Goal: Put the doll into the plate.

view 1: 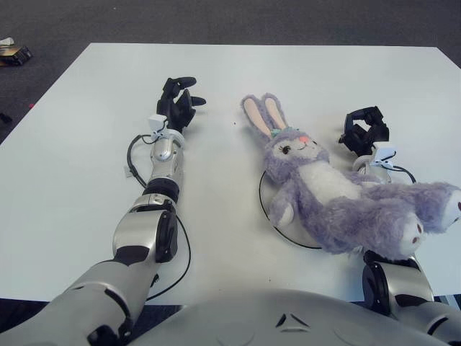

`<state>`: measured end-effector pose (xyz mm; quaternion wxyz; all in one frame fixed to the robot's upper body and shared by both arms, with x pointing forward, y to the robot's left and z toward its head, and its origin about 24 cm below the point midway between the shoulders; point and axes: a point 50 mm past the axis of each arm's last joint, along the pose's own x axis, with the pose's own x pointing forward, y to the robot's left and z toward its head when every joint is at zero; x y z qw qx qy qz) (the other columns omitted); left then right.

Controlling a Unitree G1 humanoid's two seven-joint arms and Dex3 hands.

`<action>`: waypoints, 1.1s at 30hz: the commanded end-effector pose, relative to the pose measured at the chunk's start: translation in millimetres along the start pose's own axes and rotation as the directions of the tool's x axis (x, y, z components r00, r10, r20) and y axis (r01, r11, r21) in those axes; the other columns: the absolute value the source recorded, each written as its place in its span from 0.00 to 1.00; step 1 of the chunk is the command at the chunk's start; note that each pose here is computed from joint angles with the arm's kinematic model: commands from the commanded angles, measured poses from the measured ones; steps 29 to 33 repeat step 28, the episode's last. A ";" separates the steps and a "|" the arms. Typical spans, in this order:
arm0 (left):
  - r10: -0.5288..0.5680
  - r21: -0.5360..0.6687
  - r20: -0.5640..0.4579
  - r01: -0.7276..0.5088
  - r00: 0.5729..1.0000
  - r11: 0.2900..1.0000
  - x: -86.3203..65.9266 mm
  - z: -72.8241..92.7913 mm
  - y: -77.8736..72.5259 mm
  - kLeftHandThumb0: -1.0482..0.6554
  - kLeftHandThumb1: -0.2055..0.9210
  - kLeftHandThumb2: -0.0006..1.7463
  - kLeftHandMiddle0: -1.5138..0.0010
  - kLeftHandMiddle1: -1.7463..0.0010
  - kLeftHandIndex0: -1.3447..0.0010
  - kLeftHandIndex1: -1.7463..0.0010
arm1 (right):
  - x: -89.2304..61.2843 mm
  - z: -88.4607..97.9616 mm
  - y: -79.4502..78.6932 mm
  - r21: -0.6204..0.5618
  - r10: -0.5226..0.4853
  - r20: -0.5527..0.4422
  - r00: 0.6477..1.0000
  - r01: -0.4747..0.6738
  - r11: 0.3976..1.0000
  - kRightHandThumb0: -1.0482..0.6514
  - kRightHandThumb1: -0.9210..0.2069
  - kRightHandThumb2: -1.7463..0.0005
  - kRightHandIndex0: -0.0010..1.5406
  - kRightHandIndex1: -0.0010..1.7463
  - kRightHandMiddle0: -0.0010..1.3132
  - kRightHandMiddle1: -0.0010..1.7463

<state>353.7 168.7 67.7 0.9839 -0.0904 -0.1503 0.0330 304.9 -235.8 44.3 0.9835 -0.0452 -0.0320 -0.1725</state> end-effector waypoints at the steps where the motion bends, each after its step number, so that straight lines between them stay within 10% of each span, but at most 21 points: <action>1: 0.017 -0.021 -0.075 -0.019 0.997 1.000 -17.8 -19.7 1.2 0.41 1.00 0.27 0.56 0.00 0.82 0.02 | -22.0 -40.1 -8.0 -0.021 -0.012 -0.176 0.984 0.008 1.000 0.40 0.16 0.57 0.54 1.00 0.24 1.00; 33: 0.027 -0.042 -0.089 -0.031 0.996 0.999 -38.5 -32.2 1.4 0.41 0.98 0.30 0.50 0.00 0.83 0.00 | -22.6 -41.8 -13.8 -0.022 -0.007 -0.171 0.985 0.003 1.000 0.39 0.18 0.55 0.54 1.00 0.25 1.00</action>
